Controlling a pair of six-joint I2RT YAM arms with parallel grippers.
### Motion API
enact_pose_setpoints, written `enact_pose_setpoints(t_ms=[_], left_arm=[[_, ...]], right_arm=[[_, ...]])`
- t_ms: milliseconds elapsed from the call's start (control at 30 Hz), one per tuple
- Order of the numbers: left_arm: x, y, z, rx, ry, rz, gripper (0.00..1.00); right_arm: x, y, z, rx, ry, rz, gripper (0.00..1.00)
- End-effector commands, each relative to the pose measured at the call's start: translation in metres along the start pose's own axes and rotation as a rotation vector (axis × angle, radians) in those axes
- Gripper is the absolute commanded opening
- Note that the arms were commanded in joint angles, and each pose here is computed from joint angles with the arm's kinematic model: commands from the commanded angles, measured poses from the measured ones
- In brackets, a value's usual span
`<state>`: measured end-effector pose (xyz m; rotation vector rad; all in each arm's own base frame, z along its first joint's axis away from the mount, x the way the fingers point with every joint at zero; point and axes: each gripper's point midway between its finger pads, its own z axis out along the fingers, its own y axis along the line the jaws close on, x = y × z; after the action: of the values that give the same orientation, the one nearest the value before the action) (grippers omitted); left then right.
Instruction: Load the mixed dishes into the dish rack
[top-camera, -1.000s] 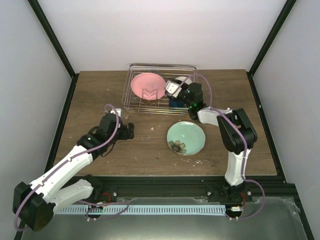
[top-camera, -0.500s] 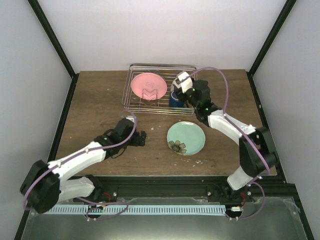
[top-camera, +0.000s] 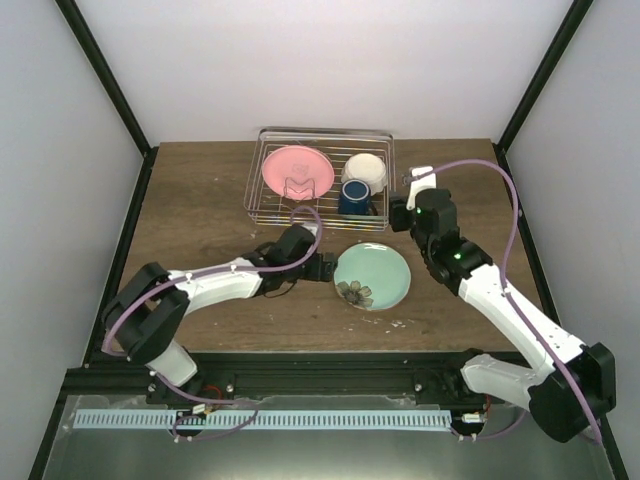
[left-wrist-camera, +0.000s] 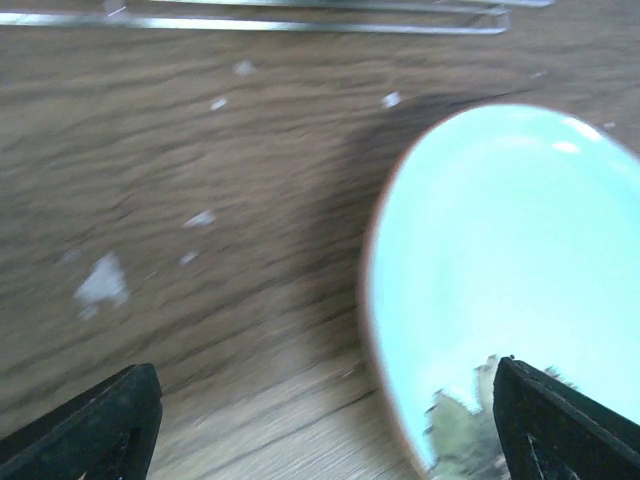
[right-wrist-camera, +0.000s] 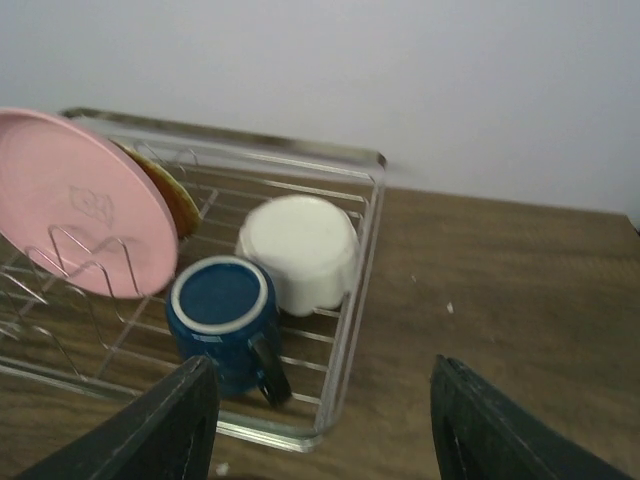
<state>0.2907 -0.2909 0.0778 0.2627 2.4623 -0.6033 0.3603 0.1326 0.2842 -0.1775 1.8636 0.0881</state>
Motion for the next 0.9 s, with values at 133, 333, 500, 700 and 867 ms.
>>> enact_pose_setpoints(t_ms=[133,333,500,700,867], left_arm=[[-0.007,-0.059,0.033,0.156,0.026,0.008,0.84],[0.013,-0.051,0.052,0.112,0.078,-0.013,0.81],[0.020,-0.046,0.056,0.094,0.093,-0.016,0.79],[0.025,-0.049,0.061,0.117,0.115,-0.020,0.57],[0.029,-0.047,0.061,0.112,0.128,-0.027,0.34]], right_arm=[[0.034,-0.020,-0.013,0.092,0.113,0.000,0.59],[0.035,-0.018,-0.014,0.080,0.114,0.006,0.59],[0.038,-0.018,-0.014,0.081,0.123,0.001,0.59],[0.039,-0.018,-0.013,0.081,0.125,-0.003,0.59],[0.042,-0.017,-0.011,0.082,0.133,-0.008,0.59]])
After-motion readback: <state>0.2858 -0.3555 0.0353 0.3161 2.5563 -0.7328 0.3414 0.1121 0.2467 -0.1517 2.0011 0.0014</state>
